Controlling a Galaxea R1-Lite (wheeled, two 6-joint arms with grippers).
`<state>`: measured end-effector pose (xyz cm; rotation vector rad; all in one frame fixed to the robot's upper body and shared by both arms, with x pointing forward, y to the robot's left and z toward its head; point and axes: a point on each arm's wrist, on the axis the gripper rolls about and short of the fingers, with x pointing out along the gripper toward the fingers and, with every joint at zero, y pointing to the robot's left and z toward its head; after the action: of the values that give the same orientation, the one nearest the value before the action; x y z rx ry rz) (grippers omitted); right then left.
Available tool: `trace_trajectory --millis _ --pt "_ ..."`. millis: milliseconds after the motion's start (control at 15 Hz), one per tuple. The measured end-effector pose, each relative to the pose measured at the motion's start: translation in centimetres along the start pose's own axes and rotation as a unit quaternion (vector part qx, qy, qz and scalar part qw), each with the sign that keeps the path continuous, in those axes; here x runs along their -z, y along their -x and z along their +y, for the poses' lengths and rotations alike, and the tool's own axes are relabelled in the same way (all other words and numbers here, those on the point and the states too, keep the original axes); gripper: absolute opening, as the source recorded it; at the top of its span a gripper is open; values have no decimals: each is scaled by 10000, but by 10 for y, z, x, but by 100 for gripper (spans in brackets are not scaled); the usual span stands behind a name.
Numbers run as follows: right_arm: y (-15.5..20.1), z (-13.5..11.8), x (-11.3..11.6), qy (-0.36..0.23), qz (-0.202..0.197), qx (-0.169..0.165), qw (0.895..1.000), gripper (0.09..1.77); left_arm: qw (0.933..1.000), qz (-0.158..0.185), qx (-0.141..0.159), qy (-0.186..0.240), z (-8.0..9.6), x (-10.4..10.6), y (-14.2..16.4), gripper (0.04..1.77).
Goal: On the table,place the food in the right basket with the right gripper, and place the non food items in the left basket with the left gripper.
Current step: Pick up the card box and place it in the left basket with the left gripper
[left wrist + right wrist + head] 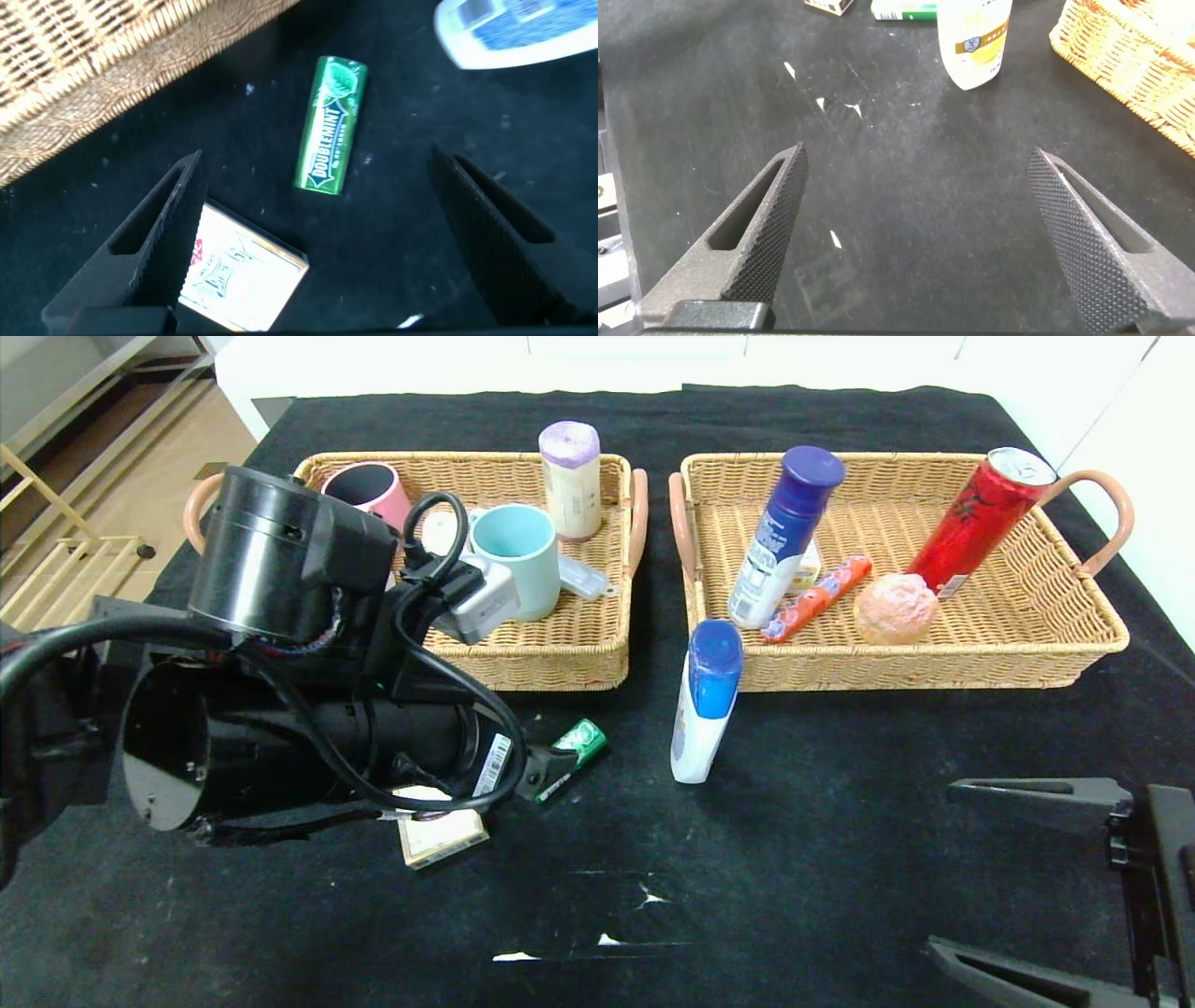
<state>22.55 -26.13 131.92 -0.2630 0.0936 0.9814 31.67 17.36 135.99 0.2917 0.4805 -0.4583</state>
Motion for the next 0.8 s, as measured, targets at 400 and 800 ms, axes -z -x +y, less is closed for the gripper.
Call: trace_trajectory --millis 400,800 --pt "0 0 1 -6 12 -7 10000 171 9997 -30 -232 -77 -4 -1 -21 170" --pt "-1 0 1 -8 20 -21 10000 171 9996 98 -250 -125 -8 4 -31 171"
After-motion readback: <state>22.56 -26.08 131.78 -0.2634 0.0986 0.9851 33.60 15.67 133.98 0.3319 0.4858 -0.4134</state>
